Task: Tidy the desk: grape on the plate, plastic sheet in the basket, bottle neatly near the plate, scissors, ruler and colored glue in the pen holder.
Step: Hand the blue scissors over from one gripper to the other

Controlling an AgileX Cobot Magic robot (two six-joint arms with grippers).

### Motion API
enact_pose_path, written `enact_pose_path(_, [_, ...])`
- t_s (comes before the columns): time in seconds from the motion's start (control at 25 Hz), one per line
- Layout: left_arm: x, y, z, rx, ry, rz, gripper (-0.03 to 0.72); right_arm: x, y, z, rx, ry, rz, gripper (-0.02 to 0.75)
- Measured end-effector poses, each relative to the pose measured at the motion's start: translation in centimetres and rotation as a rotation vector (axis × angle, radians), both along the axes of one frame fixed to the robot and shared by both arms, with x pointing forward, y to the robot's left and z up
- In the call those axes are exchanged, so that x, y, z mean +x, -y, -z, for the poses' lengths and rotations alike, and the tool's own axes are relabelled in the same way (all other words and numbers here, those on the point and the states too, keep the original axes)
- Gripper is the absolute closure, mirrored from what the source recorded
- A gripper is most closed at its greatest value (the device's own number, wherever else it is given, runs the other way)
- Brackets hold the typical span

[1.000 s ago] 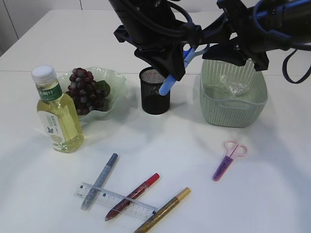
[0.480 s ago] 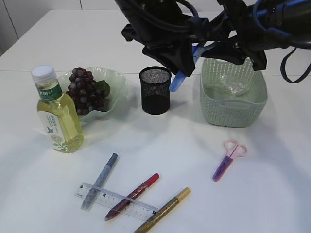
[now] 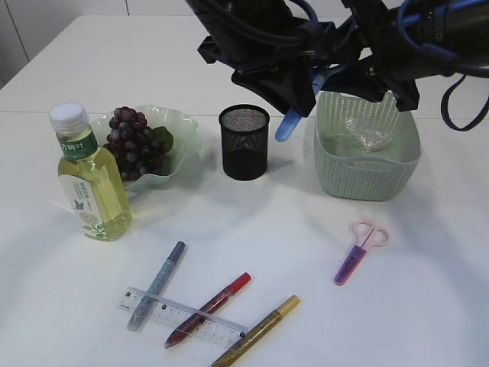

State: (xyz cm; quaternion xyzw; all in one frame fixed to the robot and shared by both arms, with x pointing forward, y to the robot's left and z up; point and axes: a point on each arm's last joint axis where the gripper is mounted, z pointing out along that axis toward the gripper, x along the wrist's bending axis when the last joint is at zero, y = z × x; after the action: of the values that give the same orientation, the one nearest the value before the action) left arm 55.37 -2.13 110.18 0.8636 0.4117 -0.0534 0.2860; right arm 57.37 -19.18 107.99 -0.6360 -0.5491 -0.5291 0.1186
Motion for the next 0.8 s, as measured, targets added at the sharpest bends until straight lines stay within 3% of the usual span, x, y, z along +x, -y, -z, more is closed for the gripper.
enact_pose_path(0.4, [0.14,0.13,-0.11,-0.019,0.013,-0.007,0.547,-0.08,-0.11,-0.09,0.017,-0.006,-0.009,0.409])
enact_pose_path(0.8, [0.10,0.26,-0.19,-0.036,0.008,-0.009,0.547,-0.09,-0.11,-0.09,0.016,-0.004,-0.012,0.516])
